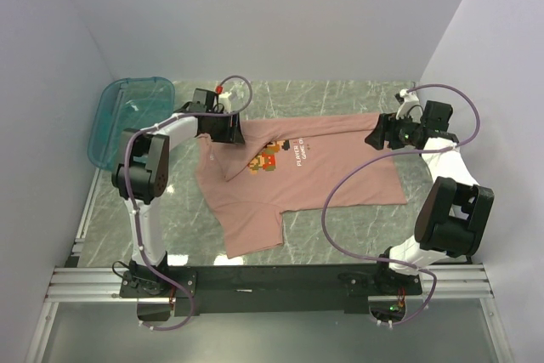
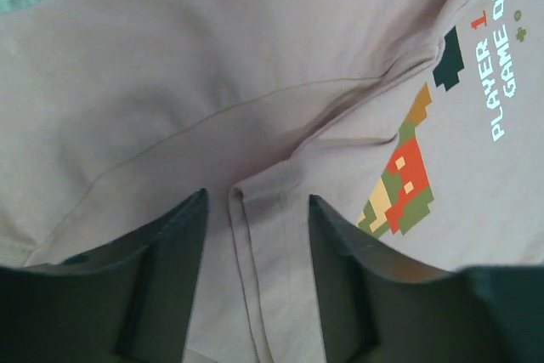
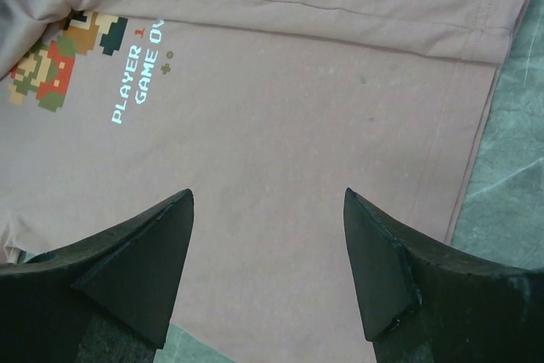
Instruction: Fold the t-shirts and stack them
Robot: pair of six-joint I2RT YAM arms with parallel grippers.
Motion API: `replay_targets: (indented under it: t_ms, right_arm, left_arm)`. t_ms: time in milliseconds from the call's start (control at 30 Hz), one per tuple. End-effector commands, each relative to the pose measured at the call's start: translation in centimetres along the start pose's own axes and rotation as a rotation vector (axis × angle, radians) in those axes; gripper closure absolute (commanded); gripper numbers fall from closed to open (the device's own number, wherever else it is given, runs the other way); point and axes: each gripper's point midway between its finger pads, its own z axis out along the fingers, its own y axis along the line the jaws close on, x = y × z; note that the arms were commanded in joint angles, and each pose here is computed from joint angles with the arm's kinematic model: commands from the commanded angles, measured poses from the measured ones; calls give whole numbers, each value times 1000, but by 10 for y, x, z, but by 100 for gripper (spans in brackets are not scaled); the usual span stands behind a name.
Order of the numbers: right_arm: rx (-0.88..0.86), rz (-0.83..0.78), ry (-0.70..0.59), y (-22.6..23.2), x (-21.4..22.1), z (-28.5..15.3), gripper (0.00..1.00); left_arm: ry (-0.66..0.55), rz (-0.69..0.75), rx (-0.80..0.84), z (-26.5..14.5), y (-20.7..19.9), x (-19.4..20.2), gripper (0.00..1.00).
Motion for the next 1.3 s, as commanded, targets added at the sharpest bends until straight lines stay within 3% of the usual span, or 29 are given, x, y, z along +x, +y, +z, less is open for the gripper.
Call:
replay_targets:
  t_ms: [0,233,400,433,500,767,1267]
  right_arm:
    - [-18,0,-11,0,-1,-1,22]
    - [-25,8,-9,-1,1,-1,22]
    - [-31,10,-9,0,1,-1,22]
    - [-31,11,-9,-1,1,-2,22]
    - [-33,12,-9,0,1,-2,22]
    - [-37,16,-1,-1,3,-1,22]
    - [-49,22,1,-1,3,-2,22]
  left_arm:
    - [-10,55,15,5,-7,-12,46]
    - [18,83,53,13,-18,-1,55]
    - [-6,101,63,5,-24,-5,82]
    - [-11,104,66,3,-25,-5,92]
    - [-37,116,69,-6,-30,-10,98]
    - [-29,145,152,-30,-55,5,99]
    - [55,177,212,-33,-82,40,99]
